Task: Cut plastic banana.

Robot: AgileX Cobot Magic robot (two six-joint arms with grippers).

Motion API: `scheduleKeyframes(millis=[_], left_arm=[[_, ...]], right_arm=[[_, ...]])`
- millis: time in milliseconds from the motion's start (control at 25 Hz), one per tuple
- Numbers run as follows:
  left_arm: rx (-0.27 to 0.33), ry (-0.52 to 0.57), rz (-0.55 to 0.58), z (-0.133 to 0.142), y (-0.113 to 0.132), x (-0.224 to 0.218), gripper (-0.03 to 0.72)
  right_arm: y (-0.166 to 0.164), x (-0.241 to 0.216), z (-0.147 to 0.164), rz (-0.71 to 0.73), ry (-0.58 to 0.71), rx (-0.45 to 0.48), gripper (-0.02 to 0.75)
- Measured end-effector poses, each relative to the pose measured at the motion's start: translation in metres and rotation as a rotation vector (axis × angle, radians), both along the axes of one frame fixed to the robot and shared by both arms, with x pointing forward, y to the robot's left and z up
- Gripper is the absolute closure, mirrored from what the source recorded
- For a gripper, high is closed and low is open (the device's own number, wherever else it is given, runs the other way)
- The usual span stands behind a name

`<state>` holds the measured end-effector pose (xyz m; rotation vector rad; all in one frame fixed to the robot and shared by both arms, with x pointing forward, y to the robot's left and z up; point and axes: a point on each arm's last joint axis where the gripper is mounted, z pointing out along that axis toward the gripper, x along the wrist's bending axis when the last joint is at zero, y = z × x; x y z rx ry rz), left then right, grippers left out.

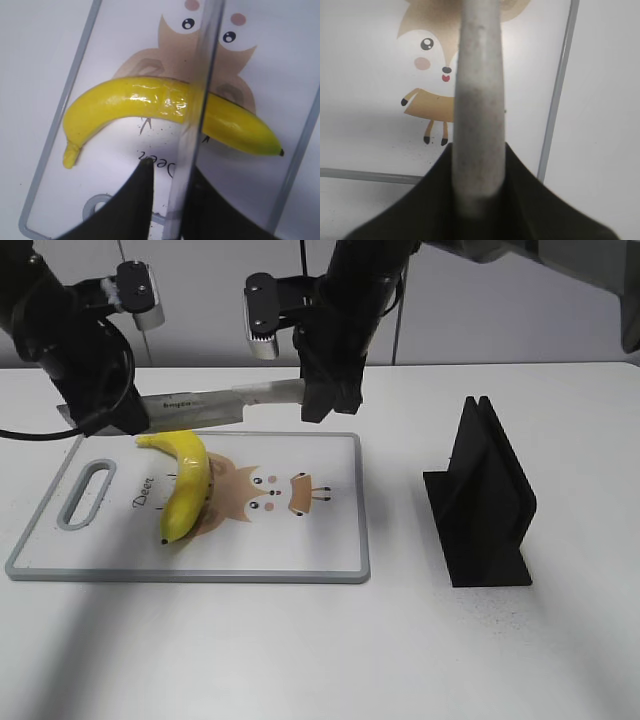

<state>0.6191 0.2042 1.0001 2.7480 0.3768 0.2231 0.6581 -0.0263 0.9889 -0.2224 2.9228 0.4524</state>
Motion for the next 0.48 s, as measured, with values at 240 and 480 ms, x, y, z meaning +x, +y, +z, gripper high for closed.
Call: scheduleKeyframes(millis=[240,480], left_arm=[[-0.025,-0.051,0.006,0.018,0.0,-0.004,0.107],[-0.073,-0.045,0.001,0.042,-0.002,-0.018,0.074]], right_arm=[[0.0,-0.001,0.001,0.003,0.005,-0.004,0.558],[0.0,-0.001,0.001,0.004,0.006,-0.003,0.558]])
